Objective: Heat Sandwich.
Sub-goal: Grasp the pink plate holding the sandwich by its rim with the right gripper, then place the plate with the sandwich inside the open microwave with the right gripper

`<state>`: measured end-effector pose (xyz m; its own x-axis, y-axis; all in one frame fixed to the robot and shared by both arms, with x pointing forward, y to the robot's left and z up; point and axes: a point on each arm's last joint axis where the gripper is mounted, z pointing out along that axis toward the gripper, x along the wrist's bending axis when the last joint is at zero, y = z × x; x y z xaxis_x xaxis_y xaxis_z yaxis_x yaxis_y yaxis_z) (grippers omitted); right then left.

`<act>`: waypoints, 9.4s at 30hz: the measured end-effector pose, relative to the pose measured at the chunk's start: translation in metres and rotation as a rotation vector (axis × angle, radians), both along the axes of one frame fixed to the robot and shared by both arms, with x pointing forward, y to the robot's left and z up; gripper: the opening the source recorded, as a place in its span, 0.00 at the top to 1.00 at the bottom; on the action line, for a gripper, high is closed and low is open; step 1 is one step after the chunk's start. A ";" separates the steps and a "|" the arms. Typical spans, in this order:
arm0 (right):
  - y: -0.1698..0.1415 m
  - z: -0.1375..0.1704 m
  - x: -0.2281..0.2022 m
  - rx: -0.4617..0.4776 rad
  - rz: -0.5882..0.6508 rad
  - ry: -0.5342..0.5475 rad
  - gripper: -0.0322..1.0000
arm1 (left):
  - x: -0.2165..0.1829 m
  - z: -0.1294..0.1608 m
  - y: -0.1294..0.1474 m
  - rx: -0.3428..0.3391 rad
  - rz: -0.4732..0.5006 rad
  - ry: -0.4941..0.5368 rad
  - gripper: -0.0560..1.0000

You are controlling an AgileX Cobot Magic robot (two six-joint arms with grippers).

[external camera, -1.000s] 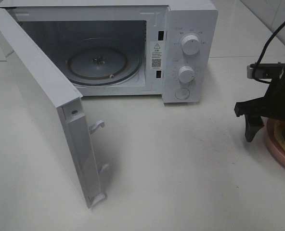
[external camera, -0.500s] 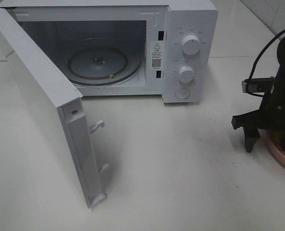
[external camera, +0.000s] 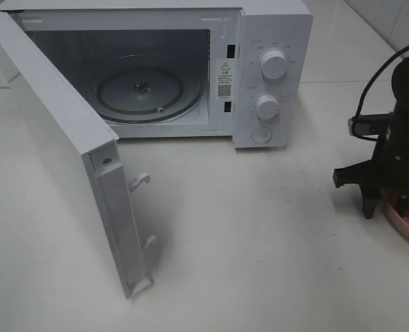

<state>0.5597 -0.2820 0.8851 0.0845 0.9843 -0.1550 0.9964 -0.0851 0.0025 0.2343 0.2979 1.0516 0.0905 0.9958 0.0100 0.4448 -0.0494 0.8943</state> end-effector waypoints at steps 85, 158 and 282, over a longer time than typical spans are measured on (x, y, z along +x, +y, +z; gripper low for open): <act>0.035 0.097 -0.048 -0.227 0.344 -0.025 0.91 | 0.000 0.000 0.000 0.000 0.000 0.000 0.20; 0.144 0.079 -0.190 -0.341 2.160 -0.247 0.91 | 0.000 0.000 0.000 0.000 0.000 0.000 0.20; 0.302 0.044 0.095 -0.310 1.885 -0.642 0.46 | 0.000 0.000 0.000 0.001 0.001 0.000 0.20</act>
<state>0.6547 0.0196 0.9287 -0.7192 -0.1590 -0.6763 -0.3301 0.9348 0.1313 0.2343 0.2980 1.0516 0.0899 0.9959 0.0108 0.4448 -0.0499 0.8943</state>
